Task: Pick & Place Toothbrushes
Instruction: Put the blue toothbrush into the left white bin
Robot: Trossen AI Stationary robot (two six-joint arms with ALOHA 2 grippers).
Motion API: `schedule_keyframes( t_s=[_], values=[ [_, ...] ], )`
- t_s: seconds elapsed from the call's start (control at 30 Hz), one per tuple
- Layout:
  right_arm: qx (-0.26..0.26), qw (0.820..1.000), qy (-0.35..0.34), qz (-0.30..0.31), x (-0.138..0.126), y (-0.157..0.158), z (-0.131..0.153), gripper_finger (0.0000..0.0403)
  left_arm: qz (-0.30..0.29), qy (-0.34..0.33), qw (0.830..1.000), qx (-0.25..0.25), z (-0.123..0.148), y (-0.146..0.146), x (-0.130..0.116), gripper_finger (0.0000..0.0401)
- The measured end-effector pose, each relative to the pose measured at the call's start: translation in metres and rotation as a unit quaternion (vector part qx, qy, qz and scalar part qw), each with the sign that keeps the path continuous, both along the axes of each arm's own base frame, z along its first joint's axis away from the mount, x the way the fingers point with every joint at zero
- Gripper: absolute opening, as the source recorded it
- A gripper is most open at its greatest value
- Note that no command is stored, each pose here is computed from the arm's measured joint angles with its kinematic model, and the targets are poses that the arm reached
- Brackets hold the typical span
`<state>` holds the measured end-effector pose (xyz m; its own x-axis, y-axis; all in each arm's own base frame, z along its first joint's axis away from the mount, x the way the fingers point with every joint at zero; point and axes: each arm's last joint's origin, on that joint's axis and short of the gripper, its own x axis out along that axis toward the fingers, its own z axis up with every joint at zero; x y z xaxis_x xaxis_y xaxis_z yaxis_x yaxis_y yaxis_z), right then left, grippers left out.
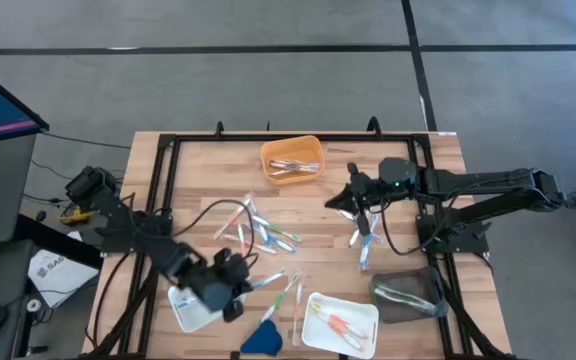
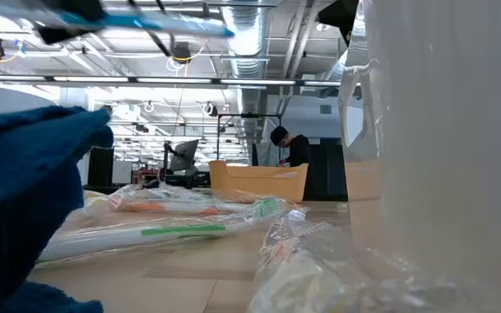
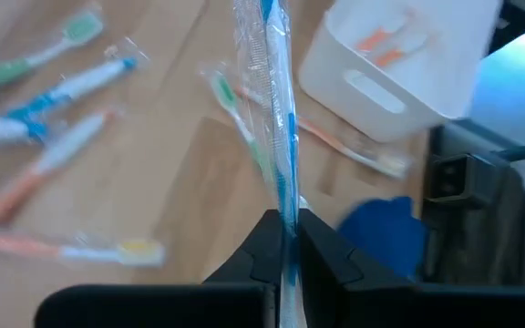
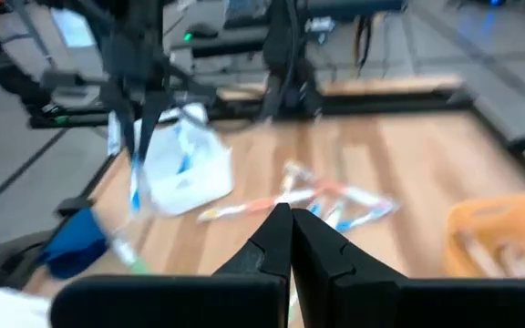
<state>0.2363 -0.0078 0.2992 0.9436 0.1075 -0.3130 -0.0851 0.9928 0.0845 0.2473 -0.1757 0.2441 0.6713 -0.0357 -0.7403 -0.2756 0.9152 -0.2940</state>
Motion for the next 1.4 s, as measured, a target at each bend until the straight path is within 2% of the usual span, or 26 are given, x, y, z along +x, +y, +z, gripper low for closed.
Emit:
schedule_keyframes(
  t_s=[0.17, 0.3, 0.47, 0.83, 0.97, 1.17, 1.4],
  values=[
    [0.035, 0.999, 0.012, 0.026, -0.001, 0.018, -0.004, 0.0000, 0.043, -0.030, 0.998, -0.027, 0.001, -0.029, -0.025, 0.0008],
    [0.032, 0.998, -0.023, 0.054, 0.001, 0.030, 0.002, 0.0000, 0.083, -0.028, 0.995, -0.047, -0.002, -0.040, -0.044, 0.0008],
    [0.030, 0.996, -0.055, 0.070, 0.001, 0.037, 0.008, 0.0000, 0.131, 0.010, 0.991, -0.039, -0.008, -0.037, -0.057, 0.0008],
    [0.030, 0.995, -0.053, 0.074, 0.001, 0.039, 0.008, 0.0000, 0.179, 0.101, 0.978, -0.033, -0.016, -0.031, -0.079, 0.0008],
    [0.030, 0.995, -0.053, 0.074, 0.001, 0.039, 0.008, 0.0000, 0.214, 0.114, 0.970, -0.034, -0.017, -0.034, -0.094, 0.0008],
    [0.030, 0.995, -0.053, 0.074, 0.001, 0.039, 0.008, 0.0000, 0.230, 0.112, 0.964, -0.066, -0.017, -0.044, -0.109, 0.0008],
    [0.030, 0.996, -0.046, 0.073, 0.001, 0.039, 0.006, 0.0000, 0.245, 0.110, 0.962, -0.053, -0.026, -0.048, -0.107, 0.0008]
  ],
)
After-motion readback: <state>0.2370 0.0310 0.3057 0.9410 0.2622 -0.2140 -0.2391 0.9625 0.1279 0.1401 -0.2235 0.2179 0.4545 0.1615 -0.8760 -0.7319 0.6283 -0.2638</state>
